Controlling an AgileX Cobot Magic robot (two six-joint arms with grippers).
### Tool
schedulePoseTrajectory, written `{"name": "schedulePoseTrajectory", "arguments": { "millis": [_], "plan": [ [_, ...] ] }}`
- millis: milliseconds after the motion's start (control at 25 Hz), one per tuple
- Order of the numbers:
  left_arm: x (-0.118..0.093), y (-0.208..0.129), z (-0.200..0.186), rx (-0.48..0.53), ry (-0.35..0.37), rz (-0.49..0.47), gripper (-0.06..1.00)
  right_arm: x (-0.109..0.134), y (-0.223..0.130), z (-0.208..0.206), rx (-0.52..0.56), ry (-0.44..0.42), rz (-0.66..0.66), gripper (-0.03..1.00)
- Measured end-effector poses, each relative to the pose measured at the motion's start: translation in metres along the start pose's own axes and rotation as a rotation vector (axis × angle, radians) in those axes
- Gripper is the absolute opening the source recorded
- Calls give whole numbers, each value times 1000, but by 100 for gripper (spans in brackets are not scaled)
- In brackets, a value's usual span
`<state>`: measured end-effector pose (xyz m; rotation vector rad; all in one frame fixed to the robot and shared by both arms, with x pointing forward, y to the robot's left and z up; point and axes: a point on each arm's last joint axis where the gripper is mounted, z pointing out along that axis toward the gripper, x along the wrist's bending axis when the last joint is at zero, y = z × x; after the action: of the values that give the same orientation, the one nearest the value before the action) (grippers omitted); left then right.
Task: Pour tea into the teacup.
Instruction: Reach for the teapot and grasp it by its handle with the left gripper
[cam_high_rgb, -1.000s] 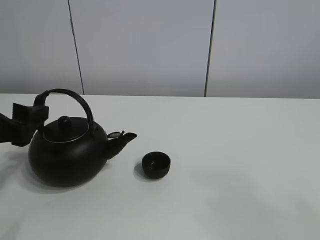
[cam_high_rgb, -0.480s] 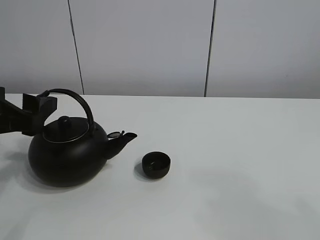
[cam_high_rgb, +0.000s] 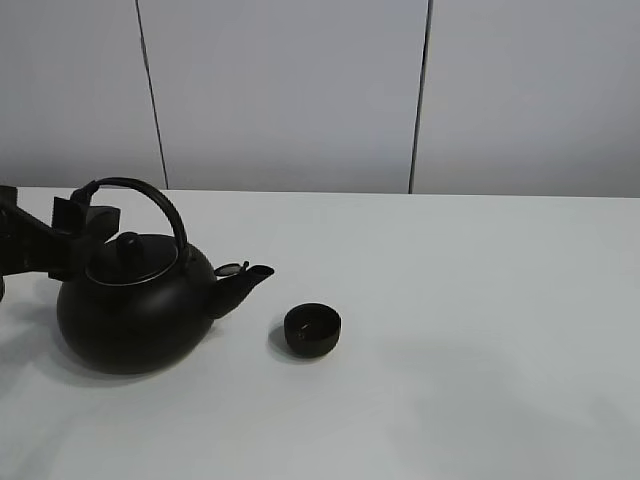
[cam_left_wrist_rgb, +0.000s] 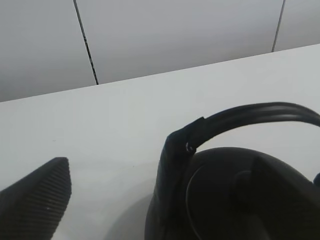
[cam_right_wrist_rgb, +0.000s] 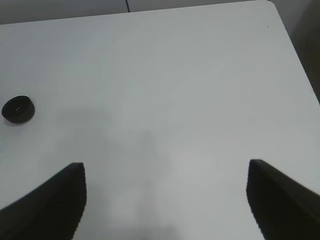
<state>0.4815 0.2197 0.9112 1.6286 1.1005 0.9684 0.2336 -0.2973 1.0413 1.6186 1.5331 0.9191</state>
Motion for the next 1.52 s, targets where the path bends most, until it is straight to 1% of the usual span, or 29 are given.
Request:
{"name": "schedulePoseTrajectory", "arguments": {
  "millis": [280, 520, 640, 880, 1080, 1200, 1320, 1520],
  "plan": [
    [9, -1, 1, 3, 31, -10, 69, 0, 0, 0, 0, 0, 0, 60],
    [9, 0, 2, 10, 27, -9, 69, 0, 0, 0, 0, 0, 0, 60],
    [8, 1, 8, 23, 12, -2, 69, 0, 0, 0, 0, 0, 0, 60],
    [6, -11, 17, 58, 5, -13, 69, 0, 0, 0, 0, 0, 0, 60],
    [7, -9, 22, 34, 14, -31, 69, 0, 0, 0, 0, 0, 0, 60],
    [13, -5, 26, 15, 30, -38, 69, 0, 0, 0, -1, 0, 0, 60],
    [17, -3, 28, 6, 26, -41, 67, 0, 0, 0, -1, 0, 0, 60],
    [15, -3, 29, 13, 0, -46, 64, 0, 0, 0, -1, 0, 0, 60]
  ]
}}
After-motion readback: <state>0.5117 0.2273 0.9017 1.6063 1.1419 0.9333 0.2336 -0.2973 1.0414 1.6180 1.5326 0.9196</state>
